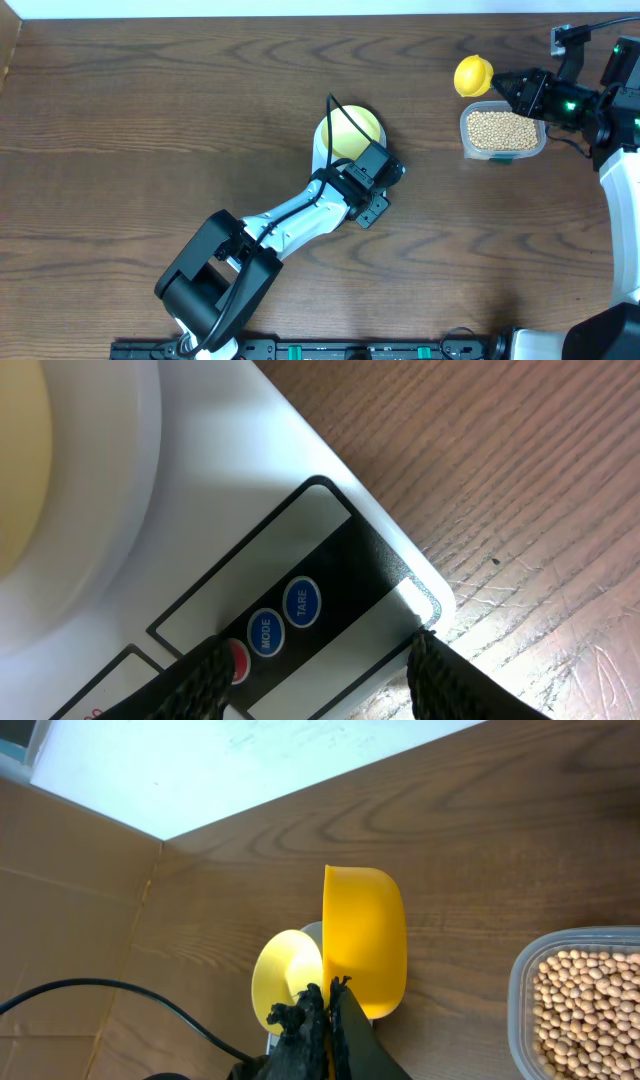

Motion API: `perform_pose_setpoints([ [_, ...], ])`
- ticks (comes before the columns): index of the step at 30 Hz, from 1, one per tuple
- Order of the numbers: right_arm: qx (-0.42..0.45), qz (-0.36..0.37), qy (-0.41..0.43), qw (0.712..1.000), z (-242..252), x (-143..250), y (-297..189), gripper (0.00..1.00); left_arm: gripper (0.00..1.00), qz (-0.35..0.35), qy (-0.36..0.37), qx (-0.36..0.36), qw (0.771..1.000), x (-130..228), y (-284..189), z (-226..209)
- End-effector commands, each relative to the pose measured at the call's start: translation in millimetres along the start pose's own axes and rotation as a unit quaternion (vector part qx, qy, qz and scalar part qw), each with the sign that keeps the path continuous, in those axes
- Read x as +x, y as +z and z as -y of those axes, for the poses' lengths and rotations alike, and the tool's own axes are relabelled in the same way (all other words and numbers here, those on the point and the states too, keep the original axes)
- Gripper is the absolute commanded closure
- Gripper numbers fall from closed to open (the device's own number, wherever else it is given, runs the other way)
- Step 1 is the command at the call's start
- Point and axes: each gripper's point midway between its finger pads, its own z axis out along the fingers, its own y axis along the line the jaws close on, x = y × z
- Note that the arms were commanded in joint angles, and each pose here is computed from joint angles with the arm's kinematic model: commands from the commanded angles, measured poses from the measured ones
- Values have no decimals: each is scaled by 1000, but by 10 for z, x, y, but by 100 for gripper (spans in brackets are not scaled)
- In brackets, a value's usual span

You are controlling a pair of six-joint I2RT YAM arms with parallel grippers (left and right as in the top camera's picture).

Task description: Scoop item into bowl and weigh 50g on scale

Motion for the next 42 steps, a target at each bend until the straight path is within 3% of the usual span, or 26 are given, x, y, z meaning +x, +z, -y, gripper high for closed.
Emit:
perform_pose_setpoints([
  [1, -8, 8, -17, 1000, -80, -58, -57, 99, 42, -48, 4, 20, 999, 283, 227, 61],
  [21, -8, 6, -15, 1000, -80, -48, -56, 99, 36, 121, -34, 24, 992, -389, -1065, 52],
  [24, -9, 3, -16, 1000, -99, -33, -42, 99, 27, 128, -35, 23, 991, -312, -1341, 51],
  [28, -9, 2, -15, 1000, -96, -28, -41, 99, 24, 139, -35, 21, 990, -267, -1548, 42],
  [41, -6, -12, -10, 1000, -74, 50, -44, 99, 21, 153, -34, -13, 988, -296, -1628, -74],
  [42, -5, -12, -10, 1000, -73, 49, -44, 99, 11, 152, -37, -34, 987, -291, -1630, -147],
])
